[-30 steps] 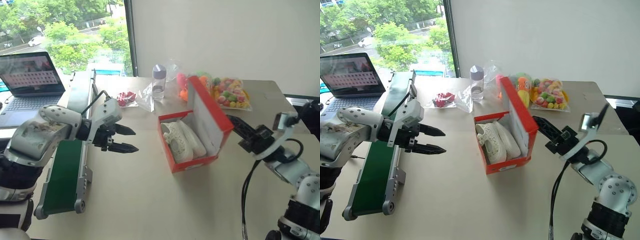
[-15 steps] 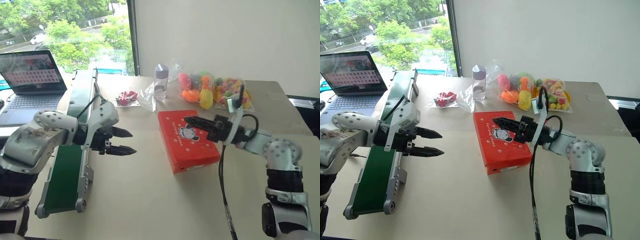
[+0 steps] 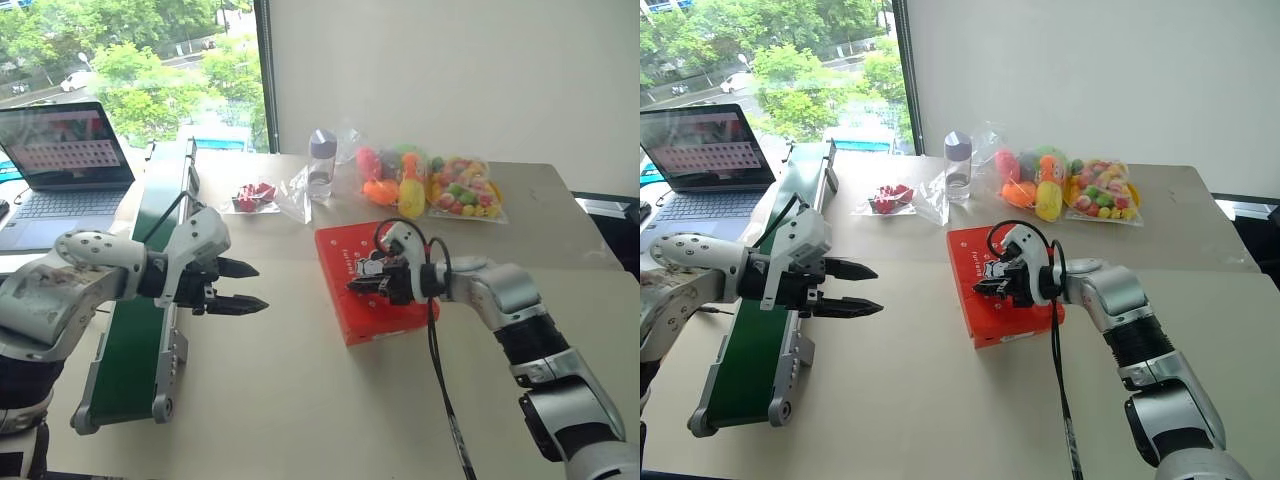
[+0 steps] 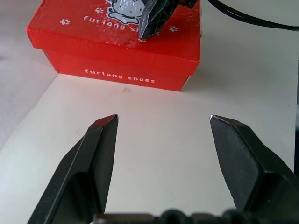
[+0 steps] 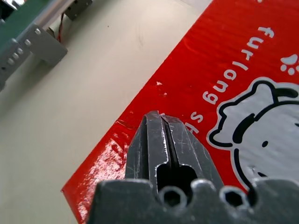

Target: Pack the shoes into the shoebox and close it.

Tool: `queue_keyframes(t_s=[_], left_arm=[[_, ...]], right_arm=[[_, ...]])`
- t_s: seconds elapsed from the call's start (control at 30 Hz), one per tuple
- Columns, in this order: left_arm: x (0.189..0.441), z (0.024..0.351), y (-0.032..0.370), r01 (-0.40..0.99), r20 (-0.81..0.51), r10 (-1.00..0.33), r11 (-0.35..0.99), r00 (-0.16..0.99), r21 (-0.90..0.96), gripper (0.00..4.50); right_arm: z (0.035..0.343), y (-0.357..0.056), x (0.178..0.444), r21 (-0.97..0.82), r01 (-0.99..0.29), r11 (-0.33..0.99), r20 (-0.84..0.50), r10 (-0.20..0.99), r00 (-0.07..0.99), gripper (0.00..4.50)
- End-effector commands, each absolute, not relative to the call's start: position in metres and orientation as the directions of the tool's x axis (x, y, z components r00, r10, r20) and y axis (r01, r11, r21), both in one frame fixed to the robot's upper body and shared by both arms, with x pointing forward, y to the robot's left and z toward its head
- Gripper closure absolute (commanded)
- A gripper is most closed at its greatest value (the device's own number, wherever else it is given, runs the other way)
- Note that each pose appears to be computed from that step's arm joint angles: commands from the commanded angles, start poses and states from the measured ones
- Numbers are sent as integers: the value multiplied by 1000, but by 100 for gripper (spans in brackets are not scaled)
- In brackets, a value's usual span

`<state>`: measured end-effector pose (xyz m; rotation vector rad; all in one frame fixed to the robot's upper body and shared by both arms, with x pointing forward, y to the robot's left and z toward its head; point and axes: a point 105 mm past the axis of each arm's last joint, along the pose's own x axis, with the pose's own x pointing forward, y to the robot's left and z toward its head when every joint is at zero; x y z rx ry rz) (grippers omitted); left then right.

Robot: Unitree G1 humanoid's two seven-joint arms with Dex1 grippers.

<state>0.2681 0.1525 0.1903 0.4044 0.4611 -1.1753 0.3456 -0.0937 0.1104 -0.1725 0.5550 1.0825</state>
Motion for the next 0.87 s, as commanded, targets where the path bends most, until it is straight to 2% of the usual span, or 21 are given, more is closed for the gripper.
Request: queue_keyframes(t_s=[0.03, 0.27, 0.37, 0.47, 0.67, 0.87], left_arm=[[267, 200, 152, 939, -527, -782, 330, 332, 102, 117], [271, 198, 150, 936, -526, -775, 310, 349, 165, 117], [275, 208, 146, 929, -456, -809, 324, 370, 180, 117], [277, 216, 143, 922, -397, -832, 342, 387, 183, 117], [276, 230, 140, 910, -321, -853, 366, 413, 196, 117], [281, 222, 147, 900, -355, -827, 393, 436, 189, 117]], right_arm=[[94, -118, 346, 53, -846, 531, -621, 681, 389, 445], [163, -114, 331, 78, -896, 436, -442, 821, 361, 445], [215, -116, 297, -20, -970, 244, -311, 920, 238, 445], [242, -124, 283, -51, -976, 209, -266, 940, 215, 445], [254, -139, 279, -137, -963, 231, -299, 918, 263, 445], [255, -137, 285, -144, -959, 246, -292, 915, 278, 445]])
